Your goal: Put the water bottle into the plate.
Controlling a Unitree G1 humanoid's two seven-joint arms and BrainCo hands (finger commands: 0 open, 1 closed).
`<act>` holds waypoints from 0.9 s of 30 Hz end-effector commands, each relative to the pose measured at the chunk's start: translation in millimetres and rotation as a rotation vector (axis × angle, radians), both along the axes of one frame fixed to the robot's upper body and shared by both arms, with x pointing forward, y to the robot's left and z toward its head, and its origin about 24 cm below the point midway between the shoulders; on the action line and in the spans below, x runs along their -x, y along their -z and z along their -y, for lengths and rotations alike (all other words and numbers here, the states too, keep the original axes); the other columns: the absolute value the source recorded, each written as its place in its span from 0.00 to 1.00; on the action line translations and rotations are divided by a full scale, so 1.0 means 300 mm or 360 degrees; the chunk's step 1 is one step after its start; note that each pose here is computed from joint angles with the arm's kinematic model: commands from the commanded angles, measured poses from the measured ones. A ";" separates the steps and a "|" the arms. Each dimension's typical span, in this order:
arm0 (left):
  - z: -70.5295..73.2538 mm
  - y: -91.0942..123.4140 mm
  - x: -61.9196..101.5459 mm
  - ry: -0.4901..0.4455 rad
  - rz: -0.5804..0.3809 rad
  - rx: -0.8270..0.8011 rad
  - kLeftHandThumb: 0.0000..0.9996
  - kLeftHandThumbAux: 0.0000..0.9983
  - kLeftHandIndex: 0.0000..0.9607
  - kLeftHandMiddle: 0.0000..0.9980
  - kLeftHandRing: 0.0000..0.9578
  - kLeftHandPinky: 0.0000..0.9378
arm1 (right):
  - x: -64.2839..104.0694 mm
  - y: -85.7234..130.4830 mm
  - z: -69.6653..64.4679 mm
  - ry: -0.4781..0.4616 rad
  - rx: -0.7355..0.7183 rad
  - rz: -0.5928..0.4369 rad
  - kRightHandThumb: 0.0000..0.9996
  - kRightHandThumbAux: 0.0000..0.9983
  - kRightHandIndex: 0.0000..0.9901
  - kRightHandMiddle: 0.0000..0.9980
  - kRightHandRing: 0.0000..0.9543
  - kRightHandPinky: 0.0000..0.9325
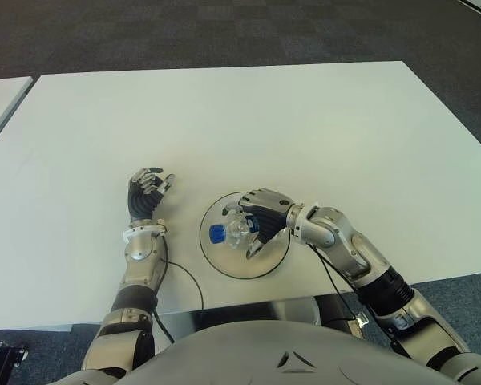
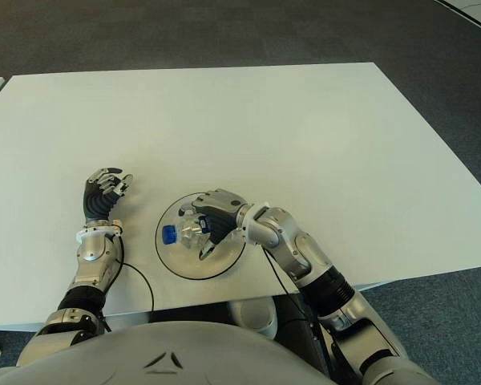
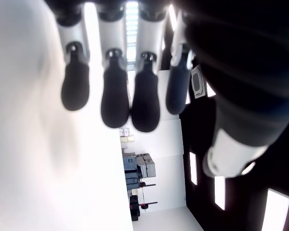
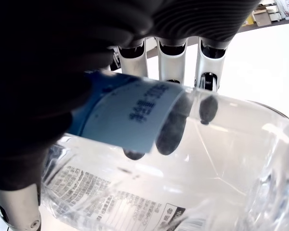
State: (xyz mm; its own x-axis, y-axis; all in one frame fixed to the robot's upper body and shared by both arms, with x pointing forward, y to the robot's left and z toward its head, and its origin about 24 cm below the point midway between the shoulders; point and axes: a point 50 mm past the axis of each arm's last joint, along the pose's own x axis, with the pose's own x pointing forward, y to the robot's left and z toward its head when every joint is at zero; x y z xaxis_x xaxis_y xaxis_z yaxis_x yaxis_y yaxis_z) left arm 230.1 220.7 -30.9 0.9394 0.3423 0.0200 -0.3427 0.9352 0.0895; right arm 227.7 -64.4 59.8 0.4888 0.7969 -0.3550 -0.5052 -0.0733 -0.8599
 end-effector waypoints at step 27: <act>0.002 0.020 0.011 -0.0038 -0.0060 0.0022 0.71 0.72 0.45 0.68 0.69 0.69 | 0.004 0.026 -0.008 -0.0077 -0.0123 -0.0026 0.00 0.52 0.00 0.00 0.00 0.00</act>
State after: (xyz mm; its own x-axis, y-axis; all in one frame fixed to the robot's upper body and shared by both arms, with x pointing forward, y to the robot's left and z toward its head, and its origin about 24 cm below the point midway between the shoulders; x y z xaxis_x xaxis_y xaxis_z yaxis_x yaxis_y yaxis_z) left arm 230.8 218.9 -30.9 0.9348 0.3550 0.0122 -0.3548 0.9313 0.0826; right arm 226.5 -60.3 55.6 0.4447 0.8437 -0.3007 -0.5101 -0.0374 -0.8593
